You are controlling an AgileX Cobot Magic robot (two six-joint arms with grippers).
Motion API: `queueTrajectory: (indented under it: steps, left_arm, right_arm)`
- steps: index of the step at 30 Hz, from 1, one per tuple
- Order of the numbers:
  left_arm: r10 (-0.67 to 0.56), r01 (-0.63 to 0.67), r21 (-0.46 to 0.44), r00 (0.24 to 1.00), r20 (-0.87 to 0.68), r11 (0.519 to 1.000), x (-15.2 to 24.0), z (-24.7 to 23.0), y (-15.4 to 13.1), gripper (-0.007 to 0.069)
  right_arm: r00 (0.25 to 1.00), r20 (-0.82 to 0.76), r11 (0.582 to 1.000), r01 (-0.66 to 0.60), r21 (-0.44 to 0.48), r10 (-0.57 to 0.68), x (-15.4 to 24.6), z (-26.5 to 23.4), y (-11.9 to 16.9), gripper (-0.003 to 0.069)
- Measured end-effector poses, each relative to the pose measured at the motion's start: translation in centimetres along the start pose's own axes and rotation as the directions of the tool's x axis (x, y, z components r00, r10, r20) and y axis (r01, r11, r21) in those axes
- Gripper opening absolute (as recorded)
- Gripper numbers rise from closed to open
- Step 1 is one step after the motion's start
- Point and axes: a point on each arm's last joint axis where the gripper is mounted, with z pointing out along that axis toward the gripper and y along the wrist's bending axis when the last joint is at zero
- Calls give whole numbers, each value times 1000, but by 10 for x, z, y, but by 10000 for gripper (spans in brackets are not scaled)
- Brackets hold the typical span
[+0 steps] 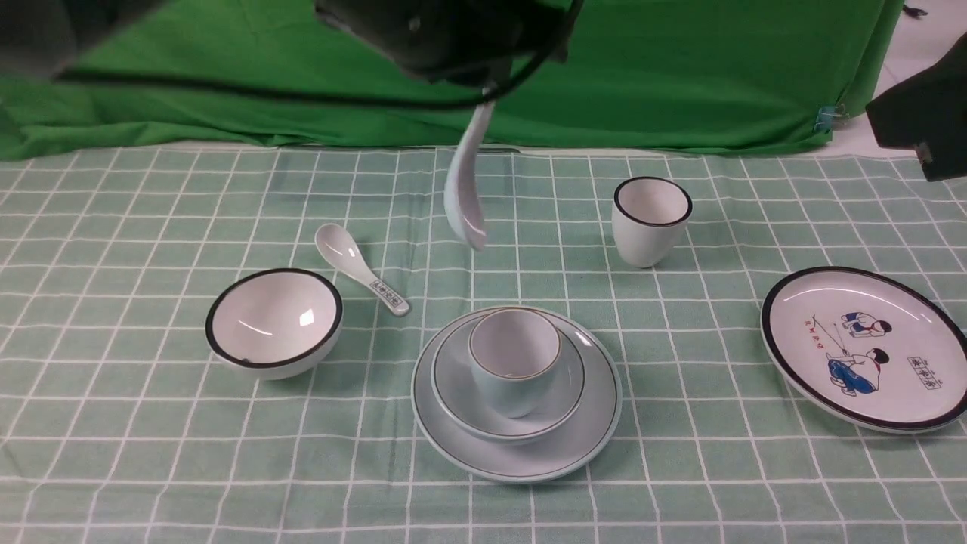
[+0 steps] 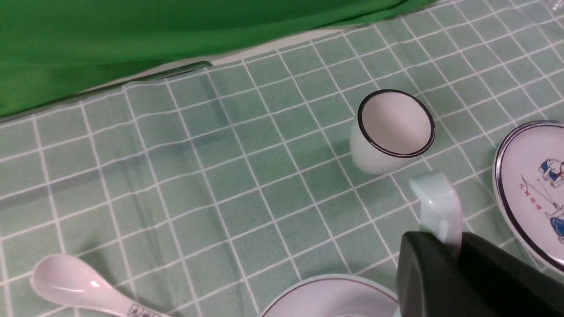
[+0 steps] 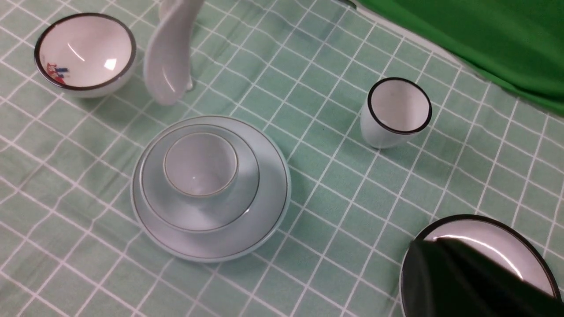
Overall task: Place the bowls on the plates on the blue tablecloth, put the cups on the bowls, and place the spoons in the cups.
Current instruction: 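Move the spoon over the cup on the saucer and lower it toward the cup with the left gripper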
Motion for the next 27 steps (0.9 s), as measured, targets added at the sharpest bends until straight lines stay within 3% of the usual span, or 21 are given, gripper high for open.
queueTrajectory:
  steps: [7,15,27]
  left_arm:
    - [-37,17,91,973,229,996,40,2,6,25]
    - [-20,-10,112,964,264,994,81,15,12,25]
    - [-16,-31,141,947,322,990,105,28,15,25]
  right_arm:
    - [1000,-4,1000,4,1,-4,0,0,0,34]
    - [1000,-3,1000,-3,1,3,0,0,0,35]
    - [1000,6,1000,-21,-3,21,-1,0,0,35]
